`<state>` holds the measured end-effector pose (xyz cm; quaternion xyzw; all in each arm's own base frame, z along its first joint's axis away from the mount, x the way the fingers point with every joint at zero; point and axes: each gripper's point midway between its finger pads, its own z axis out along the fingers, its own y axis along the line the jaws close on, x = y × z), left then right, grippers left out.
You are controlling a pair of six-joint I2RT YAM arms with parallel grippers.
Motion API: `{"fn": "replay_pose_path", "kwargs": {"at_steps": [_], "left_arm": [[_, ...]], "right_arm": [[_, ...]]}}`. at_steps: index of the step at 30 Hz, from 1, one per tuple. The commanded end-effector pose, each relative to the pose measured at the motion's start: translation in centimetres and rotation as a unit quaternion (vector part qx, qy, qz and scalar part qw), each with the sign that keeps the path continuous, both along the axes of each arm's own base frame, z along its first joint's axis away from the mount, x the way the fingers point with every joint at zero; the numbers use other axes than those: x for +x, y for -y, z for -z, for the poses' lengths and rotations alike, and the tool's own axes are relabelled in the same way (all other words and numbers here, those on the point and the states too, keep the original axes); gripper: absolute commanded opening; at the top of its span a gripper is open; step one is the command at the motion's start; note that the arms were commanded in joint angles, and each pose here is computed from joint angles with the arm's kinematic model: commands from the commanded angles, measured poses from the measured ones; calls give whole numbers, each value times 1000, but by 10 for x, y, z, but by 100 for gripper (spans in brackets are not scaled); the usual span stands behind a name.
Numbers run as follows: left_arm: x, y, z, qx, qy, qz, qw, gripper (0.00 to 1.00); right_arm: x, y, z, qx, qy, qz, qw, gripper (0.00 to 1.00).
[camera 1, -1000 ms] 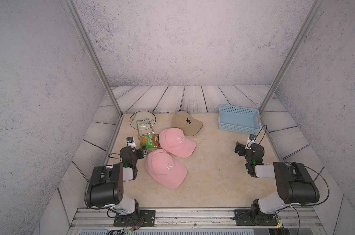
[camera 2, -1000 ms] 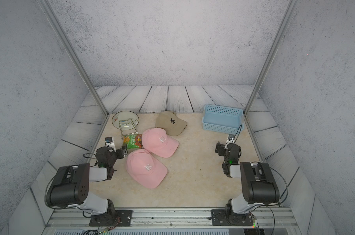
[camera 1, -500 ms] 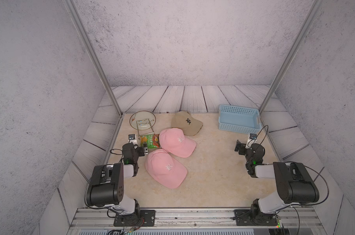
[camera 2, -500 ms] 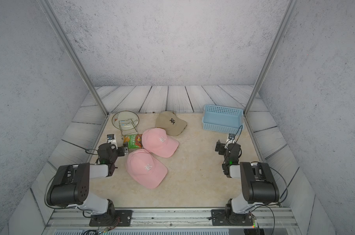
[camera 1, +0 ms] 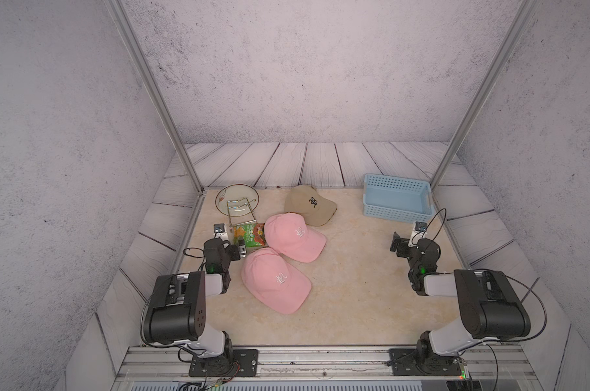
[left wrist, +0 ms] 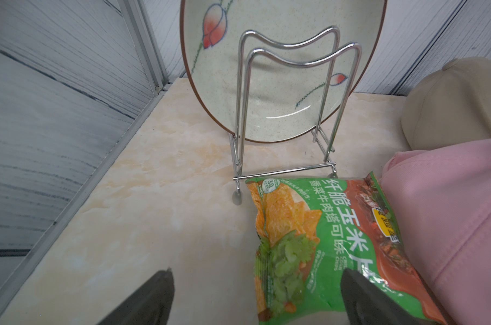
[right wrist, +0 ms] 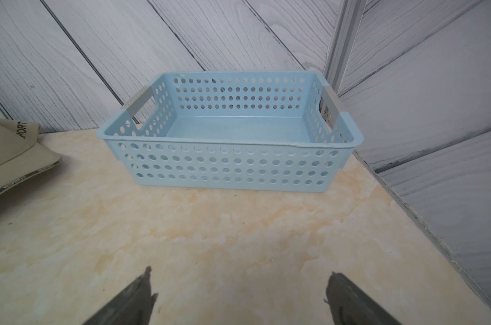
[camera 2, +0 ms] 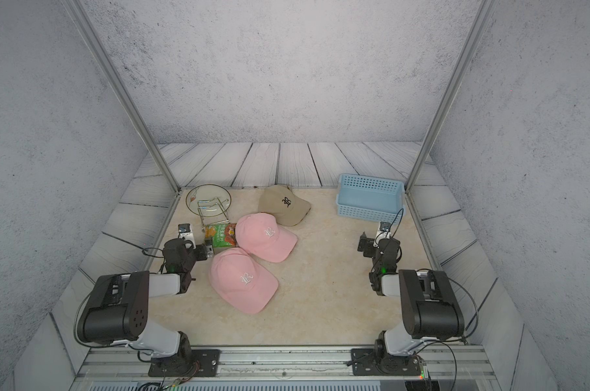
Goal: Turn the baseball cap inside out
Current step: Reset both arms
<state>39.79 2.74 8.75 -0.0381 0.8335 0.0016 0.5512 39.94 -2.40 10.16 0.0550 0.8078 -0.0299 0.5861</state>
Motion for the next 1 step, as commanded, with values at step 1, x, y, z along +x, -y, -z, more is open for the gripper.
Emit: {"fn": "replay_pose_path", "kwargs": {"at_steps": [1], "left_arm": [[5,1,-11,7,13,2,1000,98]], "right_arm": [[-2,-1,9,1,-9,-6,1000,100]]}}
